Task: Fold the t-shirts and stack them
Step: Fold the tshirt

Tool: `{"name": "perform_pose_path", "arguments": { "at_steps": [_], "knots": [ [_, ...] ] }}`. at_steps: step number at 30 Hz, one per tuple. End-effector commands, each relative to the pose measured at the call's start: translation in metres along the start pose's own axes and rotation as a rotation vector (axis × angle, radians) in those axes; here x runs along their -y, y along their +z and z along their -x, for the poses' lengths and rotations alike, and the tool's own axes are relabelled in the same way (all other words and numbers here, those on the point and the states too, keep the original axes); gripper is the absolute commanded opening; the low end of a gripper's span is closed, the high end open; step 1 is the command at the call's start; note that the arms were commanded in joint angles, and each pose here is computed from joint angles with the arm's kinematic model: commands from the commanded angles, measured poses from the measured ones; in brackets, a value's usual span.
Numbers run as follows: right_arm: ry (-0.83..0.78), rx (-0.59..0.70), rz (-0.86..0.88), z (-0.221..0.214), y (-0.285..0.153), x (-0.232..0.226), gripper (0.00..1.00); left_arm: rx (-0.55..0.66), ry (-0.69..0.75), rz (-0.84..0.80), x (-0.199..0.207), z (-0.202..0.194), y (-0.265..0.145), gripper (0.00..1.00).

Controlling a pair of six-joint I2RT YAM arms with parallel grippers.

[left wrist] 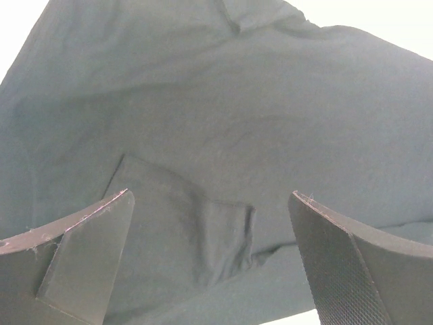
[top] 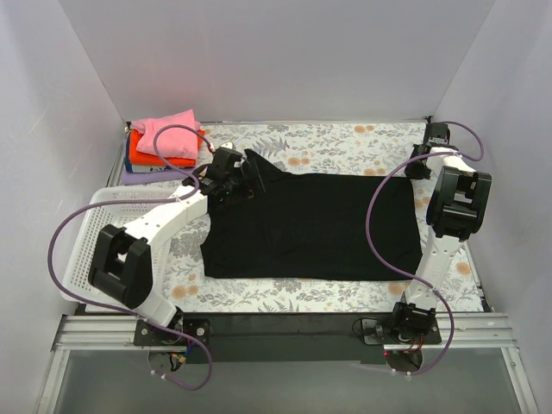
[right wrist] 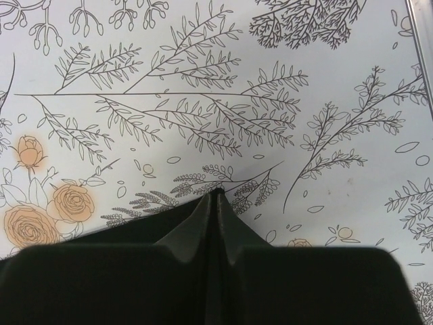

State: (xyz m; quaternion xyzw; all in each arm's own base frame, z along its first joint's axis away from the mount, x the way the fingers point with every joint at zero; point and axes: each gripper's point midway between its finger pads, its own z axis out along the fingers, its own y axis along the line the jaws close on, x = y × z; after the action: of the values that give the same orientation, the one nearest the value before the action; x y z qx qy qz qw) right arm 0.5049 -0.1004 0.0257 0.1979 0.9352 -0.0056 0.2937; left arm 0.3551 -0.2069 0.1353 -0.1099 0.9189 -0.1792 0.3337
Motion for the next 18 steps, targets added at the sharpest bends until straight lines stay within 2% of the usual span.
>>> {"name": "perform_pose_path", "arguments": {
  "at_steps": [1, 3, 6, 12, 13, 14, 16, 17, 18],
  "knots": [
    [0.001, 0.02, -0.003, 0.005, -0.003, 0.003, 0.07, 0.021, 0.018, -0.014, 0.013, 0.02, 0.011, 0.98],
    [-0.001, 0.018, 0.0, 0.004, -0.003, 0.003, 0.01, 0.039, 0.011, -0.031, 0.022, 0.036, 0.015, 0.98],
    [-0.004, 0.022, 0.014, 0.005, -0.006, 0.0, 0.01, 0.04, -0.001, -0.018, 0.021, 0.051, 0.033, 0.98],
    [0.001, 0.028, 0.058, 0.005, -0.018, -0.007, 0.01, 0.093, -0.004, 0.053, 0.013, 0.101, 0.084, 0.9],
    [0.003, 0.038, 0.066, 0.007, -0.022, -0.009, 0.01, 0.072, 0.009, 0.077, 0.007, 0.096, 0.103, 0.88],
    [0.006, 0.035, 0.072, 0.005, -0.022, -0.01, 0.01, 0.107, 0.009, 0.067, 0.014, 0.113, 0.105, 0.84],
    [0.011, 0.045, 0.076, 0.007, -0.026, -0.01, 0.01, 0.109, 0.018, 0.105, 0.007, 0.115, 0.128, 0.81],
    [0.011, 0.045, 0.076, 0.006, -0.026, -0.01, 0.01, 0.135, 0.025, 0.097, 0.013, 0.128, 0.131, 0.79],
    [0.009, 0.041, 0.107, 0.005, -0.028, -0.016, 0.01, 0.138, 0.026, 0.118, 0.008, 0.133, 0.136, 0.72]
  ]
}}
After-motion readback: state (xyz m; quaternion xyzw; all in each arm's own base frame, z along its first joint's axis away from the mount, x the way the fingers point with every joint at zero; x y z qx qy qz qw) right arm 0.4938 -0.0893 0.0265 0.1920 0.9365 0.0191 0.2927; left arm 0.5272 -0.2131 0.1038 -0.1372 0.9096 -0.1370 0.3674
